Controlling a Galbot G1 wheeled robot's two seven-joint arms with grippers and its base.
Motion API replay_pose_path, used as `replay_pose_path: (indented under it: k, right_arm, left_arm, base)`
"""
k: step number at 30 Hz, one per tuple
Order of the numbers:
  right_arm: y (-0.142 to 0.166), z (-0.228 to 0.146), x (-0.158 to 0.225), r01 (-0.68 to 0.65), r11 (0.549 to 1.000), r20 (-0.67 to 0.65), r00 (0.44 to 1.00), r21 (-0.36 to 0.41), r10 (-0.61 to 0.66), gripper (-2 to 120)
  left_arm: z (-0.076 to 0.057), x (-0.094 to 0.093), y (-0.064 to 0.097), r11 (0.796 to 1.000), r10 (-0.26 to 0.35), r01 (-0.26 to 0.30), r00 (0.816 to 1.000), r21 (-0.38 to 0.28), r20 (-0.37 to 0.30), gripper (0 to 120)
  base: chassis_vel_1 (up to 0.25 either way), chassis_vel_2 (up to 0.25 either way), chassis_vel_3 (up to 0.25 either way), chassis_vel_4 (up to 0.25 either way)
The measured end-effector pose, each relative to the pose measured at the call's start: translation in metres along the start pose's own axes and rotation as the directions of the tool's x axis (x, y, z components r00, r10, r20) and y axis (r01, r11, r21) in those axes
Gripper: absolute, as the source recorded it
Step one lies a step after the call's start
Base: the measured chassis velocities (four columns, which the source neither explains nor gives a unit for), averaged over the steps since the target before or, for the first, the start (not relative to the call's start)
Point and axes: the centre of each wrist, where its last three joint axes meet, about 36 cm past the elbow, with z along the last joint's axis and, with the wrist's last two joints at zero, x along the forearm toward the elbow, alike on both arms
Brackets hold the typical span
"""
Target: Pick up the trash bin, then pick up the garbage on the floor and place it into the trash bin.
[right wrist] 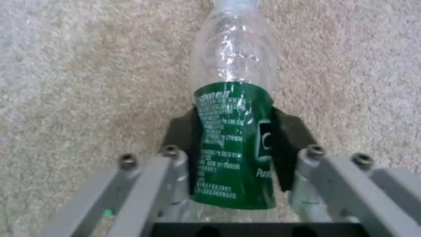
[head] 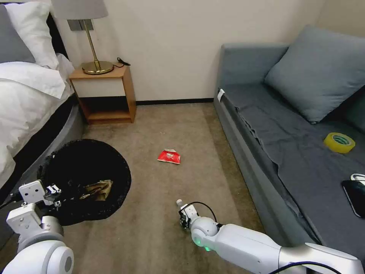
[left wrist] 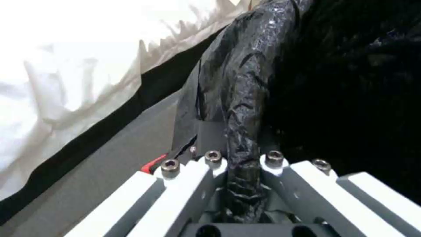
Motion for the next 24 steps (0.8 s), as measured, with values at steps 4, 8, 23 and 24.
replay_pose_path:
  k: [4, 8, 23, 24]
  right_arm:
    - [-0.003, 0.002, 0.001, -0.003, 1.0, 0.013, 1.0, -0.001, 0.003, 18]
    - [-0.017, -0.004, 0.013, -0.009, 1.0, 0.05, 0.999, -0.019, 0.01, 13]
    - [-0.096, -0.127, 0.205, 0.154, 0.967, 0.526, 0.85, -0.203, -0.024, 13]
    - [-0.096, -0.127, 0.205, 0.154, 0.967, 0.526, 0.85, -0.203, -0.024, 13]
  left_arm:
    - [0.001, -0.001, -0.001, 1.0, 0.0, 0.0, 1.0, -0.001, -0.004, 2]
    - [0.002, -0.001, -0.002, 1.0, 0.003, -0.003, 1.0, -0.001, -0.007, 2]
    - [0.019, -0.012, -0.012, 0.999, 0.046, -0.047, 0.997, 0.0, -0.064, 2]
    - [0.019, -0.012, -0.012, 0.999, 0.046, -0.047, 0.997, 0.0, -0.064, 2]
  base:
    - [0.0, 0.0, 0.0, 0.0]
    - [0.0, 0.0, 0.0, 0.0]
    - [0.0, 0.0, 0.0, 0.0]
    - [0.0, 0.0, 0.0, 0.0]
